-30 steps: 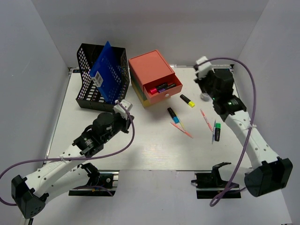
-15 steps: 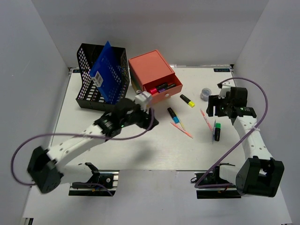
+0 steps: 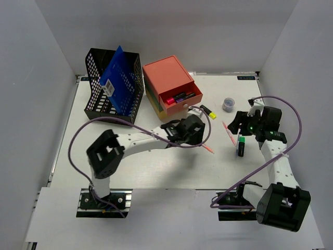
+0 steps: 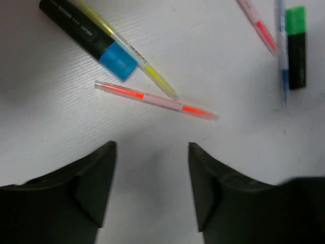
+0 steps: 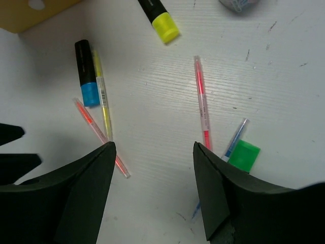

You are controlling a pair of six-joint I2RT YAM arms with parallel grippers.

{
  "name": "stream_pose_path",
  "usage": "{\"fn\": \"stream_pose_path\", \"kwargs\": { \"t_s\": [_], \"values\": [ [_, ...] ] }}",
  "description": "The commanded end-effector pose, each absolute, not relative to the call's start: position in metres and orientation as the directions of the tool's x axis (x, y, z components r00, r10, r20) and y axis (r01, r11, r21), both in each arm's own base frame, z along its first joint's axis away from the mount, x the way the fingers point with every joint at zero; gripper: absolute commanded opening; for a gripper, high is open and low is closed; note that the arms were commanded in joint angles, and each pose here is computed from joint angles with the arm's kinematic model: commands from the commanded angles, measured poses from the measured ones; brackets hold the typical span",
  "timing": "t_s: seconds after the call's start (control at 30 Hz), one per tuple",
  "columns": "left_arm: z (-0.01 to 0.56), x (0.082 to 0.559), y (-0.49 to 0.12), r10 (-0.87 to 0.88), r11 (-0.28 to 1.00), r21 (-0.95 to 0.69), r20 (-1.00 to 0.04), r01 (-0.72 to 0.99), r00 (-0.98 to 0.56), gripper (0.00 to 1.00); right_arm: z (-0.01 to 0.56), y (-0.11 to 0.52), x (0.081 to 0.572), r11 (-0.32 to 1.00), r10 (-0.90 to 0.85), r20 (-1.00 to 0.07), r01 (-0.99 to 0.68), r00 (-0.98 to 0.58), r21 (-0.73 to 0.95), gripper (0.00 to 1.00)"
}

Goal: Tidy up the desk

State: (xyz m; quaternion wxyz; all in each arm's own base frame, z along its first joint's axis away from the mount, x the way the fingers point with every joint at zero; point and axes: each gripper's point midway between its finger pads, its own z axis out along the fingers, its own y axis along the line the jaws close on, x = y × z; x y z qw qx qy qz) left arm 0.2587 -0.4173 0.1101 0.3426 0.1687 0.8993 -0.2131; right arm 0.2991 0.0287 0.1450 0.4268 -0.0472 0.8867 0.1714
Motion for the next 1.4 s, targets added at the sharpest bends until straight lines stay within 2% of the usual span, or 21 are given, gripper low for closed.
{"fn": "stream_pose_path", "kwargs": {
  "t_s": [0.0, 0.1, 0.27, 0.57, 0.8, 1.37],
  "values": [
    [0.108, 0.28, -0.419, 0.028, 0.94, -0.208, -0.742, 0.27, -0.67, 0.63, 0.166, 0.036, 0.307, 0.911, 0.102, -0.831, -0.284, -0.547, 0.299, 0.68],
    [0.088, 0.294, -0.426, 0.006, 0.967, -0.164, -0.754, 0.197, -0.657, 0.54, 0.18, 0.035, 0.301, 0.911, 0.102, -0.86, -0.301, -0.499, 0.282, 0.67],
    [0.074, 0.31, -0.432, -0.003, 0.988, -0.099, -0.781, 0.12, -0.625, 0.51, 0.191, 0.036, 0.293, 0.911, 0.095, -0.889, -0.32, -0.449, 0.26, 0.66],
    [0.068, 0.33, -0.439, -0.004, 0.997, -0.049, -0.82, 0.064, -0.572, 0.53, 0.198, 0.039, 0.288, 0.909, 0.091, -0.9, -0.334, -0.426, 0.25, 0.66],
    [0.062, 0.341, -0.44, 0.014, 0.998, -0.021, -0.812, 0.054, -0.583, 0.59, 0.199, 0.036, 0.288, 0.91, 0.119, -0.895, -0.313, -0.431, 0.272, 0.66],
    [0.041, 0.355, -0.428, 0.05, 0.999, 0.05, -0.818, 0.015, -0.572, 0.6, 0.198, 0.035, 0.287, 0.905, 0.136, -0.889, -0.31, -0.437, 0.291, 0.66]
  ]
}}
